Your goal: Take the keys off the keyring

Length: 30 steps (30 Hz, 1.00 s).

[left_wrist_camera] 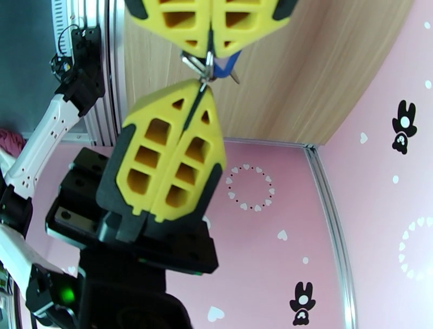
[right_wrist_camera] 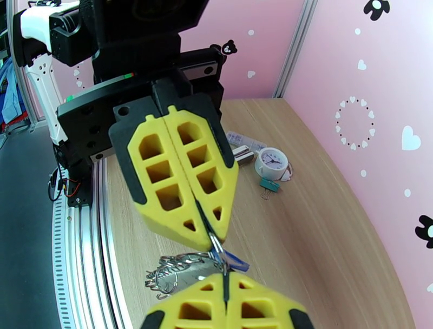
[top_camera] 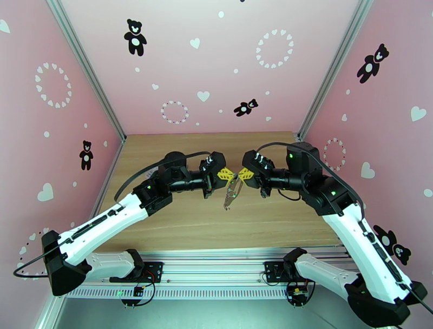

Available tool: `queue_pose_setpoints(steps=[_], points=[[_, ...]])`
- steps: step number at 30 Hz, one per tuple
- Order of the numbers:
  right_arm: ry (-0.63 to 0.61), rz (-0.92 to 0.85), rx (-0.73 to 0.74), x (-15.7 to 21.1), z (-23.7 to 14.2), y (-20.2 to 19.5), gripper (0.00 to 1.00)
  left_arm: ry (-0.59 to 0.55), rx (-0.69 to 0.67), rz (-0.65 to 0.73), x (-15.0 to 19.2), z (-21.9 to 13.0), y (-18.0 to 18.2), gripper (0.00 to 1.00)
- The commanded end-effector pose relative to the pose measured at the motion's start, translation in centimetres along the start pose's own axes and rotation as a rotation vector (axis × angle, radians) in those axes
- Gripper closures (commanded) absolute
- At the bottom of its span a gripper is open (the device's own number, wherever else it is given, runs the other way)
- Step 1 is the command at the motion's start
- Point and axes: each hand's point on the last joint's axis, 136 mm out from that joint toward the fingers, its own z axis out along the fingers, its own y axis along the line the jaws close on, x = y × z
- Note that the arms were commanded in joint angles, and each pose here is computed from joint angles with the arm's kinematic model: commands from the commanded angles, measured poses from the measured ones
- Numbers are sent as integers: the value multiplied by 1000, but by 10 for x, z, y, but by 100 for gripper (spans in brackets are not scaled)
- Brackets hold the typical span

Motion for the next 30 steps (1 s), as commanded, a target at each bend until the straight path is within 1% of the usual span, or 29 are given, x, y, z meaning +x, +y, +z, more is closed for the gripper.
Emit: queue_pose_setpoints(steps=[1,5,8,10,13,15,18,20,22,26,29,30], points=[[19,21,80,4,-5,-12,100,-118,-38,-11,-25,-14,5,100],[31,44,114,9,-3,-18,100,-190,-31,-2,-32,-19,2,100],[39,62,109,14,1,-18,100,-222,-40,-9,-36,-18,4,100],[45,70,101,18,3,-17,100,-263,-31,-6,-42,-20,2,100],[69,76,127,24,2,-20,100,-317,-29,7,-50,-24,1,100],[51,74,117,21,2,-18,100,-331,-22,11,-52,-23,1,100],[18,66,83,12,3,-14,100,-316,5,5,-51,-16,-1,100],[8,62,97,8,0,-16,100,-297,-9,-5,-47,-12,3,100],[25,61,144,10,-2,-24,100,-276,-49,-18,-43,-12,10,100],[94,95,278,32,-3,-44,100,-196,-145,-50,-25,-13,25,100],[90,187,365,46,-1,-57,100,-113,-261,-103,0,-15,44,100],[85,225,371,51,2,-58,100,-89,-292,-121,8,-17,49,100]])
